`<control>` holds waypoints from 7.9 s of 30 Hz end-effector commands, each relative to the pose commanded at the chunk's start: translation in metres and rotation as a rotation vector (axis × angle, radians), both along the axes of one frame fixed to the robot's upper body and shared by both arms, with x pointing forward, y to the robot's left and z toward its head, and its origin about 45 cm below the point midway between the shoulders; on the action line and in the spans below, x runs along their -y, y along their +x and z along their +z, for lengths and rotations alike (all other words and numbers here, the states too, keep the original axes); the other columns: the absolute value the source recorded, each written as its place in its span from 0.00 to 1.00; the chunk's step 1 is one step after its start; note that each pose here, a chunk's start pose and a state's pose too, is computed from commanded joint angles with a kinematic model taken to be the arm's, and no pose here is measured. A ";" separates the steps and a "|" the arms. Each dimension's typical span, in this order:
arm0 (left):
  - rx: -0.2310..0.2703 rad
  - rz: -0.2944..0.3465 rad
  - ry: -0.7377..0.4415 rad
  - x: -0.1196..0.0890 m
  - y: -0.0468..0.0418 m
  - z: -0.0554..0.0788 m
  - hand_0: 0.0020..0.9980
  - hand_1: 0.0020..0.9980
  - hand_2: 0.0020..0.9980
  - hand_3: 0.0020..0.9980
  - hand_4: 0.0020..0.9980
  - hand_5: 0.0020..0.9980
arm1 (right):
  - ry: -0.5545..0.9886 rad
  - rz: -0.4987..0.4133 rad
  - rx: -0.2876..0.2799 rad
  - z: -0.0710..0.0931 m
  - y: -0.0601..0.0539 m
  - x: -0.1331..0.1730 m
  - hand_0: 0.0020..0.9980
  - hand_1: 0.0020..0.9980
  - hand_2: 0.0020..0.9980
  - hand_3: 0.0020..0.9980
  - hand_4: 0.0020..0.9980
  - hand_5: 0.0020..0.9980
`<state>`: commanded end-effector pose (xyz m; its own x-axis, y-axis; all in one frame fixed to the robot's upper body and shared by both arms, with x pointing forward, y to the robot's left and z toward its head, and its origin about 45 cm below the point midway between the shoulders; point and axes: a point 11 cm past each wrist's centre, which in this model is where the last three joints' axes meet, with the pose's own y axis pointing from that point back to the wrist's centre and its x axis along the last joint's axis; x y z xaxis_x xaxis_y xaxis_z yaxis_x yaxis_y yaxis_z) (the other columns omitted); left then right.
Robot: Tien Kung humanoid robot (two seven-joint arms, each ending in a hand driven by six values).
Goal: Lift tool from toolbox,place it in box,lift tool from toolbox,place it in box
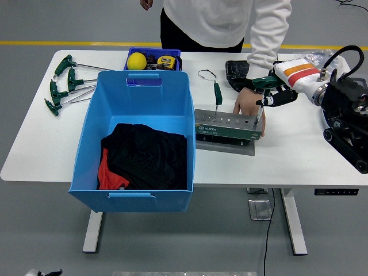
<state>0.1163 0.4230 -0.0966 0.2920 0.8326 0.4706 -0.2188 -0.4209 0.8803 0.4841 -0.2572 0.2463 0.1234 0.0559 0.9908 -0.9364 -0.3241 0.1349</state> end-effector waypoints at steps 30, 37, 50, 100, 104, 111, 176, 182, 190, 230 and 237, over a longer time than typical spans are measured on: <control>0.011 -0.009 0.015 -0.007 0.0057 0.004 0.71 0.67 0.71 0.65 0.68 0.67 | 0.070 0.048 0.276 0.115 0.001 0.002 0.00 0.00 0.00 0.00 0.96 0.59; 0.020 -0.007 0.015 -0.008 0.0088 0.005 0.71 0.67 0.71 0.65 0.68 0.67 | 0.105 0.093 0.355 0.152 -0.008 -0.008 0.00 0.00 0.00 0.00 0.95 0.59; 0.016 -0.013 0.017 -0.008 0.0089 0.005 0.71 0.66 0.71 0.65 0.68 0.67 | 0.246 0.350 0.481 0.207 -0.060 -0.089 0.00 0.00 0.00 0.00 0.93 0.59; -0.010 -0.025 0.043 -0.012 0.0016 0.005 0.71 0.67 0.71 0.64 0.68 0.68 | -0.184 0.743 0.149 0.068 -0.116 -0.260 0.67 0.70 0.77 0.78 0.97 0.57; -0.013 -0.028 0.044 -0.012 0.0012 0.005 0.71 0.67 0.71 0.64 0.68 0.67 | -0.182 0.713 0.158 0.071 -0.103 -0.255 0.67 0.70 0.77 0.77 0.98 0.58; -0.015 -0.035 0.043 -0.012 0.0026 0.005 0.71 0.67 0.71 0.64 0.68 0.67 | -0.217 0.679 0.186 0.065 -0.081 -0.258 0.69 0.70 0.77 0.75 0.99 0.59; 0.036 -0.047 0.036 -0.005 0.0329 0.011 0.71 0.66 0.70 0.64 0.67 0.67 | -0.376 0.321 -0.079 -0.026 0.007 -0.146 0.66 0.63 0.66 0.45 0.96 0.56; 0.030 -0.049 0.037 -0.005 0.0309 0.011 0.71 0.66 0.70 0.64 0.67 0.67 | -0.404 0.344 -0.086 -0.027 0.005 -0.149 0.66 0.59 0.62 0.44 0.96 0.56; 0.026 -0.052 0.039 -0.006 0.0292 0.011 0.71 0.66 0.70 0.64 0.67 0.67 | -0.447 0.376 -0.076 -0.028 0.003 -0.152 0.63 0.52 0.52 0.42 0.96 0.56; 0.030 -0.047 0.040 -0.006 0.0282 0.011 0.71 0.67 0.70 0.64 0.67 0.67 | -0.564 0.387 -0.079 -0.028 0.006 -0.145 0.16 0.15 0.20 0.20 0.93 0.59; 0.029 -0.045 0.040 -0.007 0.0274 0.010 0.71 0.67 0.70 0.64 0.67 0.67 | -0.549 0.395 -0.069 -0.026 0.006 -0.148 0.11 0.10 0.16 0.16 0.92 0.60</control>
